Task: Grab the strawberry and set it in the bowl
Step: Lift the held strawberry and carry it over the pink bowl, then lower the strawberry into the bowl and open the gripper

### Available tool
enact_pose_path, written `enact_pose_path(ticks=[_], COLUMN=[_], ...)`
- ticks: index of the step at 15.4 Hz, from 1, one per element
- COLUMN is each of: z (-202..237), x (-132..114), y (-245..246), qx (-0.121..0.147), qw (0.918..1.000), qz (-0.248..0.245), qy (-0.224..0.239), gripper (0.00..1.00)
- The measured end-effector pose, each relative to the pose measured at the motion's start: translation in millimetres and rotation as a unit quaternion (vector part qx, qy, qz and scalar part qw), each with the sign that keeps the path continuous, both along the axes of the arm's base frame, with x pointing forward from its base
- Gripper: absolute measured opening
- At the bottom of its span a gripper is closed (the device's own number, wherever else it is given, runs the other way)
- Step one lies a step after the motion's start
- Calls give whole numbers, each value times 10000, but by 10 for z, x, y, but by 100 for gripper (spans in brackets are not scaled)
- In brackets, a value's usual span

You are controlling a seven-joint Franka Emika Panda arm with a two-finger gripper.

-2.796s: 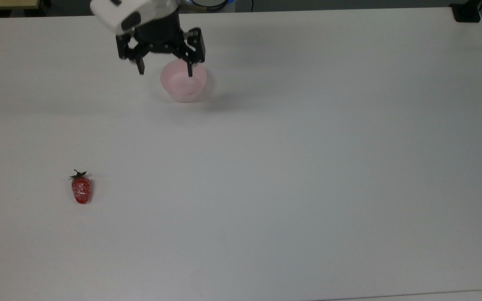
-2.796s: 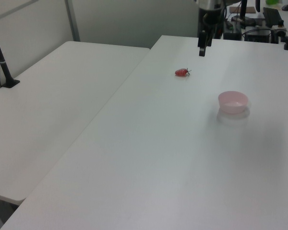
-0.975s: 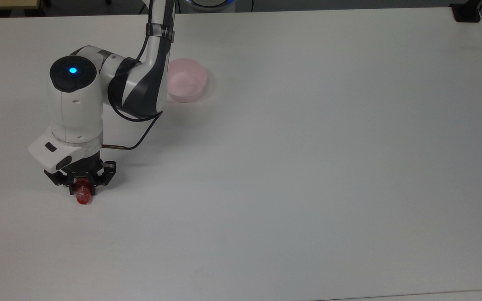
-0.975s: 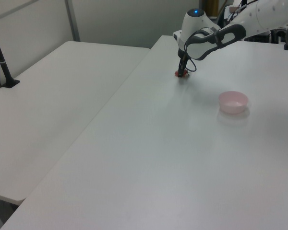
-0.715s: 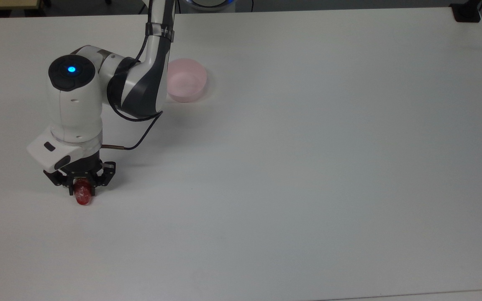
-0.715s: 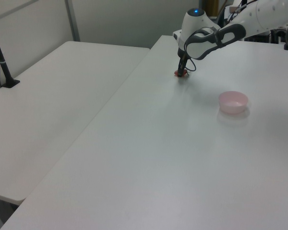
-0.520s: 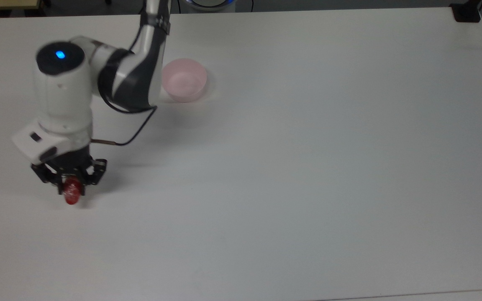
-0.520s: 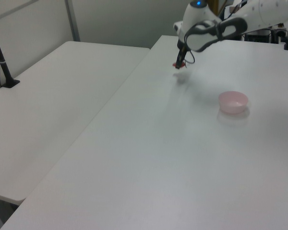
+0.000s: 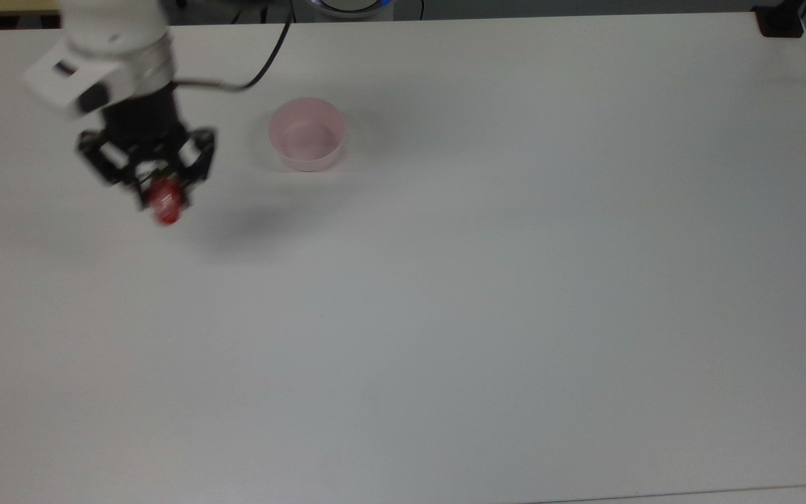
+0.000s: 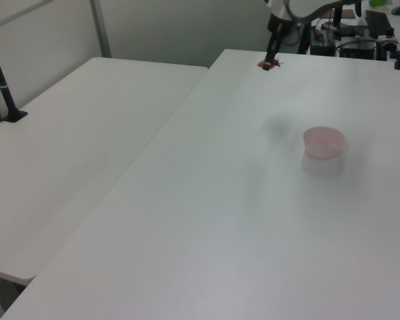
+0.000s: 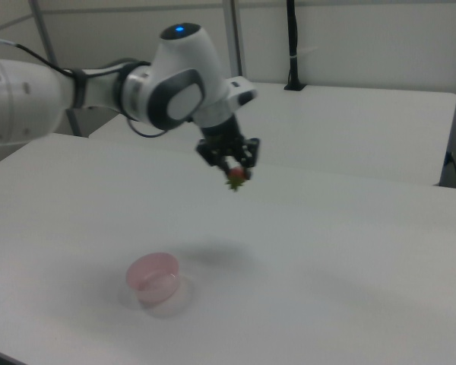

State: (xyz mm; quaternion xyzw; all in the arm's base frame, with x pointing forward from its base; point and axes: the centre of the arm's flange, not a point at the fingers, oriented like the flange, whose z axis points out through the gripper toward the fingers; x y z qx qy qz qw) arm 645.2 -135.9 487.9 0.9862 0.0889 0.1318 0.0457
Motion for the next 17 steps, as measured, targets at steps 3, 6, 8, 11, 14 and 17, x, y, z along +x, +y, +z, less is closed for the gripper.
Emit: enact_pose_path(ticks=[3, 6, 8, 11, 14, 17], z=[7, -255, -512, -968, -1248, -1206], x=[-481, -844, -960, -990, -968, -924], y=[497, 921, 1074, 1121, 1106, 1102], qx=[347, 495, 426, 314, 210, 192], qw=[9974, 9902, 9844, 9763, 9705, 9728], qz=[374, 716, 834, 862, 894, 774], qy=[502, 1089, 1487, 1961, 2228, 2174], gripper=[47, 48, 48, 53, 77, 100])
